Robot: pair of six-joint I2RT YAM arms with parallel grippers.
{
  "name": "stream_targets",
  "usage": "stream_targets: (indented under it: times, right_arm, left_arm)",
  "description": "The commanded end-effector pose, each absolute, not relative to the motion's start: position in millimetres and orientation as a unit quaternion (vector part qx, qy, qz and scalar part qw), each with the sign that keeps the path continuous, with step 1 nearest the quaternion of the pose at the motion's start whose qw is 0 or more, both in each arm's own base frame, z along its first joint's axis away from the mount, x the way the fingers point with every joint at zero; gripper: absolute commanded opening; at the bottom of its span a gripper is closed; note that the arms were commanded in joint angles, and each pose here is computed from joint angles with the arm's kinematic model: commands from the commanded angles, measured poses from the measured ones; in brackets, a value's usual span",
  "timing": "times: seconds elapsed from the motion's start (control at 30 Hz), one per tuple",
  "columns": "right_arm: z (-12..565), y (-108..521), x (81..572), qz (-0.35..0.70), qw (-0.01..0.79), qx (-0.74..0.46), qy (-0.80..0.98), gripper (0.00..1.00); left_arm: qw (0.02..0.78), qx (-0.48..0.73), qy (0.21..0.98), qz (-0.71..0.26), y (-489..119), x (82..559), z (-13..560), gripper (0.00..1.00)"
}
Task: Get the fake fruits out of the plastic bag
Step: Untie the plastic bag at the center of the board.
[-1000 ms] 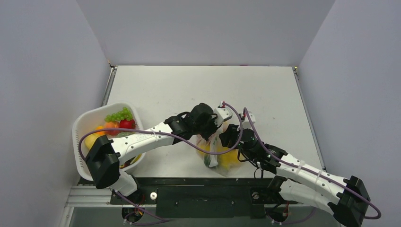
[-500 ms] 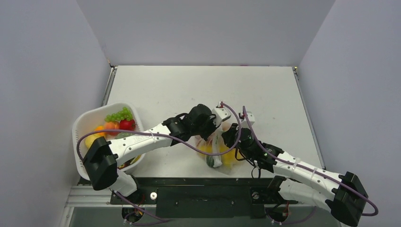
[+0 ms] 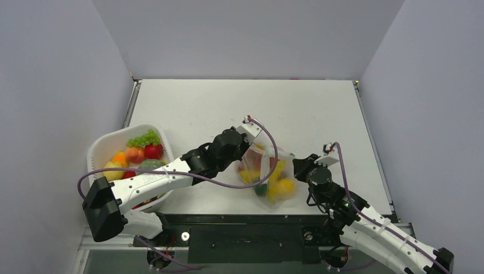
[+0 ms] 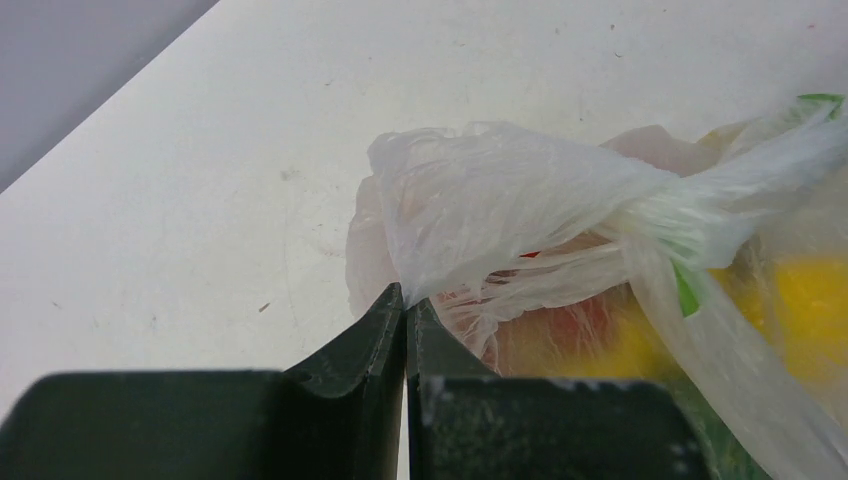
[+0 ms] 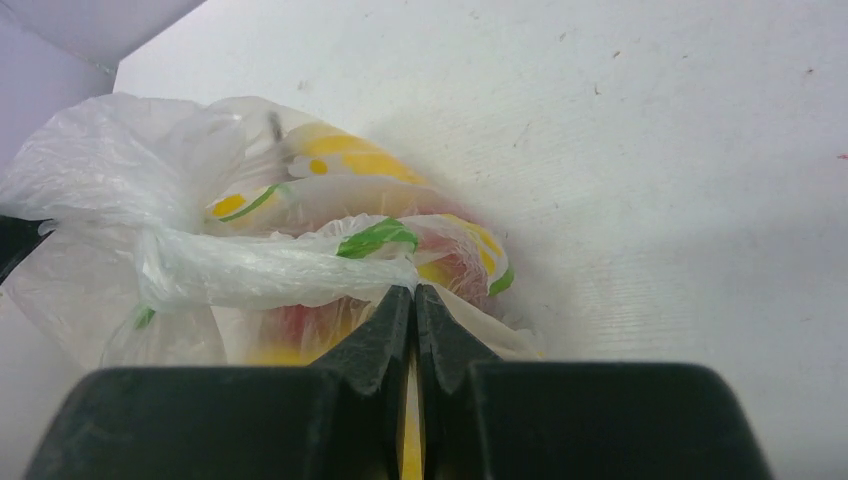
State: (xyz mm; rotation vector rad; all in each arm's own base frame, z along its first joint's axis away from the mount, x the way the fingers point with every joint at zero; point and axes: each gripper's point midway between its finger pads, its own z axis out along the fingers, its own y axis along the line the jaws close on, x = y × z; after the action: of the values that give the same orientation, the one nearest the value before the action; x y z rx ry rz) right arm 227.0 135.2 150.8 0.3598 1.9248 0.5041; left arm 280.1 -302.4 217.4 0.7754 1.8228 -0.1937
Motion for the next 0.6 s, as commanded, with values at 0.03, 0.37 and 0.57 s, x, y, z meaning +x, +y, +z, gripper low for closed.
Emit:
stream_targets:
  times: [0.03,0.37,0.57]
  right_arm:
    - [141,110,225,0.157,0.538,0.158,0.813,0.0]
    - [149,131,230,0.148,0.523,0.077,0.836,0.0]
    - [149,147,224,0.173,0.507,0.028,0.844,0.0]
  left_arm:
    - [0.607,0.271,0.744,-0.068,-286,294,259,0.0]
    - [0.581,0.279,0.76,-0.089,-286,283,257,0.34]
    - [0.525,0.249,0.782,-0.224,-302,244,275,0.87]
